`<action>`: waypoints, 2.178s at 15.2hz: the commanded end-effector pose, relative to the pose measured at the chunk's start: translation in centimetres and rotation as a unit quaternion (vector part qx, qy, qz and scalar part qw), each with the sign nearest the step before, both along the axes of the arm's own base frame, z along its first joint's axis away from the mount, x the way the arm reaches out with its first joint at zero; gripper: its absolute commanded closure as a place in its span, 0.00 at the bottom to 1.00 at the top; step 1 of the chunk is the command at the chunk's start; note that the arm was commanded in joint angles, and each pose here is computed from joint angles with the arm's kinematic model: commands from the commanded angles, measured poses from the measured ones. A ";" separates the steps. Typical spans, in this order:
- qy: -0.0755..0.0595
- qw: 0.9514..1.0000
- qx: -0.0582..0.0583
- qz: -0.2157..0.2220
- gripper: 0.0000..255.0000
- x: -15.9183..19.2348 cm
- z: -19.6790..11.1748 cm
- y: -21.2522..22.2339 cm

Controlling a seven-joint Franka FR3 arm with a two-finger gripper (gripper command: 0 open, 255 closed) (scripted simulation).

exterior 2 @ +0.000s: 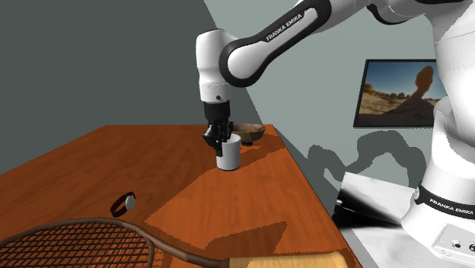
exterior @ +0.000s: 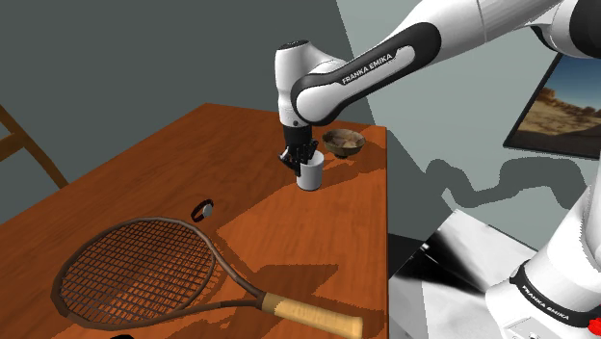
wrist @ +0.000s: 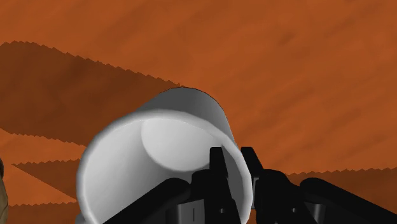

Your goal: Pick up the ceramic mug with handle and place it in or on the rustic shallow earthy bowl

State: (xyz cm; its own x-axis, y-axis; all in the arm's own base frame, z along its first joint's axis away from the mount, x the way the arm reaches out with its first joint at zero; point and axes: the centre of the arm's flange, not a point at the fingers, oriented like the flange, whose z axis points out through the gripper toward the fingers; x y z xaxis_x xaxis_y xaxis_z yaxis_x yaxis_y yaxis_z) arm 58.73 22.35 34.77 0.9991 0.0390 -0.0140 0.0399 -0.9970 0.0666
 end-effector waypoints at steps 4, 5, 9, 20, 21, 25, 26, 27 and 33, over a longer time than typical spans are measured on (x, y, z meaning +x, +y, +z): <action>0.000 1.000 0.000 0.000 1.00 0.0 0.5 0.0; 0.000 1.000 0.000 0.000 1.00 0.0 1.1 0.0; 0.000 1.000 0.000 0.000 1.00 0.0 3.2 0.0; 0.000 1.000 0.000 0.000 1.00 0.0 9.0 0.0; 0.000 1.000 0.000 0.000 1.00 0.0 9.5 0.0; 0.000 1.000 0.000 0.000 1.00 0.0 11.6 0.0; 0.000 1.000 0.000 0.000 1.00 0.0 12.1 0.0; 0.000 1.000 0.000 0.000 1.00 0.0 12.7 0.0; 0.000 1.000 0.000 0.000 1.00 0.0 15.8 0.0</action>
